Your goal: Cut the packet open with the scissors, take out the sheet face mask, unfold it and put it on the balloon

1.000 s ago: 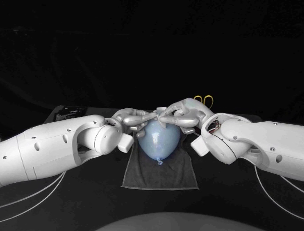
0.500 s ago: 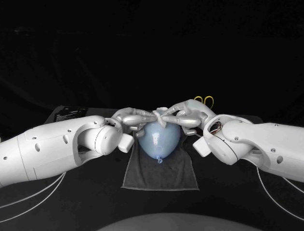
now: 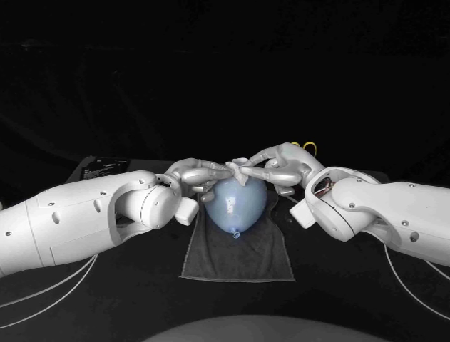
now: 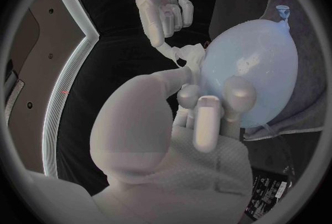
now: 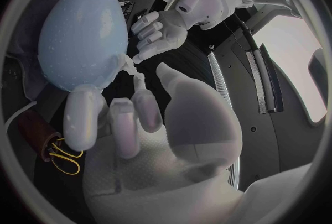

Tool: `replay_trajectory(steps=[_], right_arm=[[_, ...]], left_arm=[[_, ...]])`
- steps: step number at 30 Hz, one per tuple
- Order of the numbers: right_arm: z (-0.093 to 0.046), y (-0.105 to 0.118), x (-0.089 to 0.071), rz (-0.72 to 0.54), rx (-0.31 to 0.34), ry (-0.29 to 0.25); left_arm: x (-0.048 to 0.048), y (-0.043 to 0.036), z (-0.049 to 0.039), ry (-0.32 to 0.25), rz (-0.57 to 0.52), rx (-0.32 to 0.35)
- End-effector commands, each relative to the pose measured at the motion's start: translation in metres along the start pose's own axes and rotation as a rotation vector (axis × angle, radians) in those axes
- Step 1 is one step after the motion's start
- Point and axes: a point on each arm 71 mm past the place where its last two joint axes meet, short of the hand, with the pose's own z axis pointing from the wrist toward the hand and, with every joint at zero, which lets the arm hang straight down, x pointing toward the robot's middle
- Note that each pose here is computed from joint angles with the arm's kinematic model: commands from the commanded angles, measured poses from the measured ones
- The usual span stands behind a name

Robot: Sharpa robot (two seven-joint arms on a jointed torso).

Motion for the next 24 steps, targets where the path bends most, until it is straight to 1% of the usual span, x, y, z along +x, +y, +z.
replay_trajectory(steps=[1,4,8,16,24], right_arm=[[0.003,-0.001,-0.003,-0.047,-0.001,-0.006],[0.007,-0.005,-0.007,-0.055,0.020,-0.020],[0.013,-0.008,-0.009,-0.067,0.050,-0.021],[0.022,-0.007,-0.006,-0.091,0.071,-0.015],[0.032,-0.008,-0.008,-0.101,0.090,-0.035]], left_arm=[[0.0014,-0.0023,-0.0001,0.006,0.009,0.018],[0.0008,-0.0021,-0.0002,0.004,0.012,0.015],[-0.0006,-0.0016,0.0000,-0.001,0.019,0.010],[-0.0019,-0.0003,0.0003,-0.009,0.027,-0.008],[-0.0027,0.0008,0.0003,-0.013,0.036,-0.023]])
